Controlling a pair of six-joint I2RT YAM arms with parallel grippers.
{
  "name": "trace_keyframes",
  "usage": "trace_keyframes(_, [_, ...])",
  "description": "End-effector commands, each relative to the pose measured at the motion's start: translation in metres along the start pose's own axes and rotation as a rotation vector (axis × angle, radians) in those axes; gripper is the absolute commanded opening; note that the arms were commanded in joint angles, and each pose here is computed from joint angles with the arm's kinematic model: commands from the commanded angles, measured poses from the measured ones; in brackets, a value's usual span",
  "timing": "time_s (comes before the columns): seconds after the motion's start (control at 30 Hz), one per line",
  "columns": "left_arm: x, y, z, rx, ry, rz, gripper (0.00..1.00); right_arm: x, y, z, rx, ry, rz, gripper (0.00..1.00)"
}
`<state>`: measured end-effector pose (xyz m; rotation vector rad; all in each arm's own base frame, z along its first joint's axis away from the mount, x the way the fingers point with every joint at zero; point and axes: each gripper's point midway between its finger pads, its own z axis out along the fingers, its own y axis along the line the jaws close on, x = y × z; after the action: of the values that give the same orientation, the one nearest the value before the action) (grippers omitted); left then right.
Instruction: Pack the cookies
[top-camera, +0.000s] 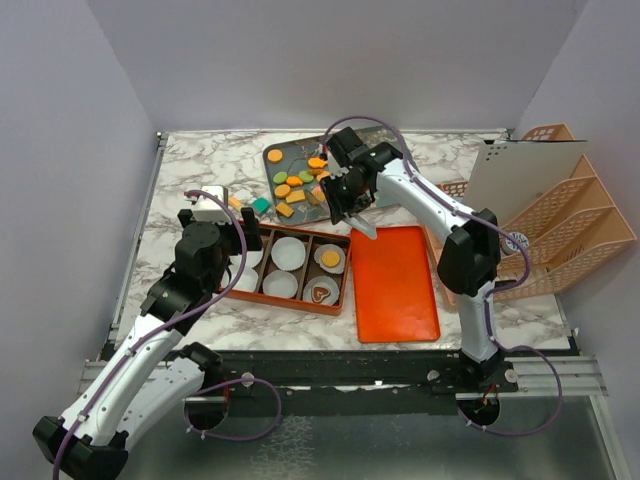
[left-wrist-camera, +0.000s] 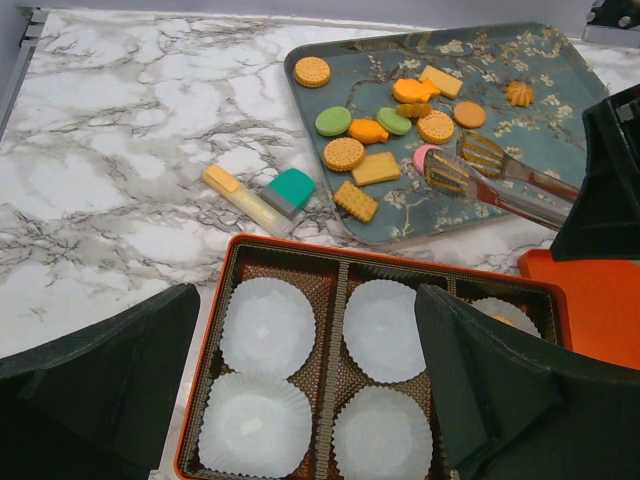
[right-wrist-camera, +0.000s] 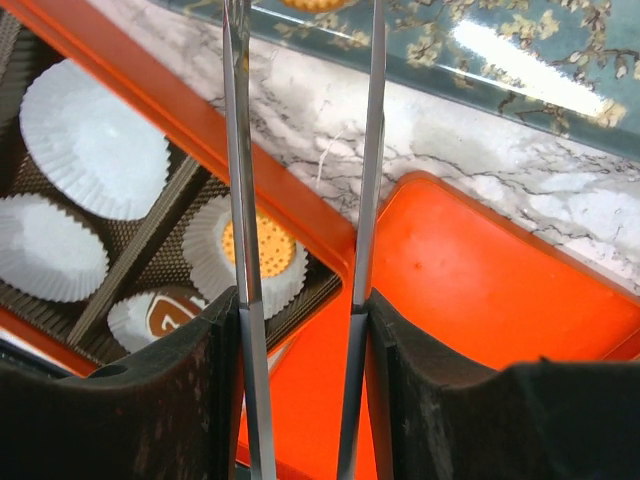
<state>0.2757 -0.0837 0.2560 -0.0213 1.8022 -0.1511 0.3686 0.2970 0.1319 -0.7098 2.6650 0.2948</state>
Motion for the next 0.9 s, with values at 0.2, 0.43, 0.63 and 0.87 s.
trace_keyframes(0.2, [0.003, -0.005, 0.001, 0.028, 0.005, 0.005, 0.98, 0.012, 0.039, -0.037, -0.159, -0.105, -0.097, 0.19])
trace_keyframes(0.43, [0.002, 0.001, 0.001, -0.003, 0.002, 0.006, 0.99, 0.037, 0.057, -0.047, -0.187, -0.095, -0.194, 0.18])
trace_keyframes(0.63, [-0.004, 0.012, -0.003, -0.055, -0.029, -0.010, 0.99, 0.059, 0.081, -0.045, -0.225, -0.063, -0.277, 0.18])
trace_keyframes(0.87, [-0.014, 0.025, -0.010, -0.113, -0.077, -0.038, 0.99, 0.073, 0.101, -0.030, -0.237, -0.015, -0.325, 0.18])
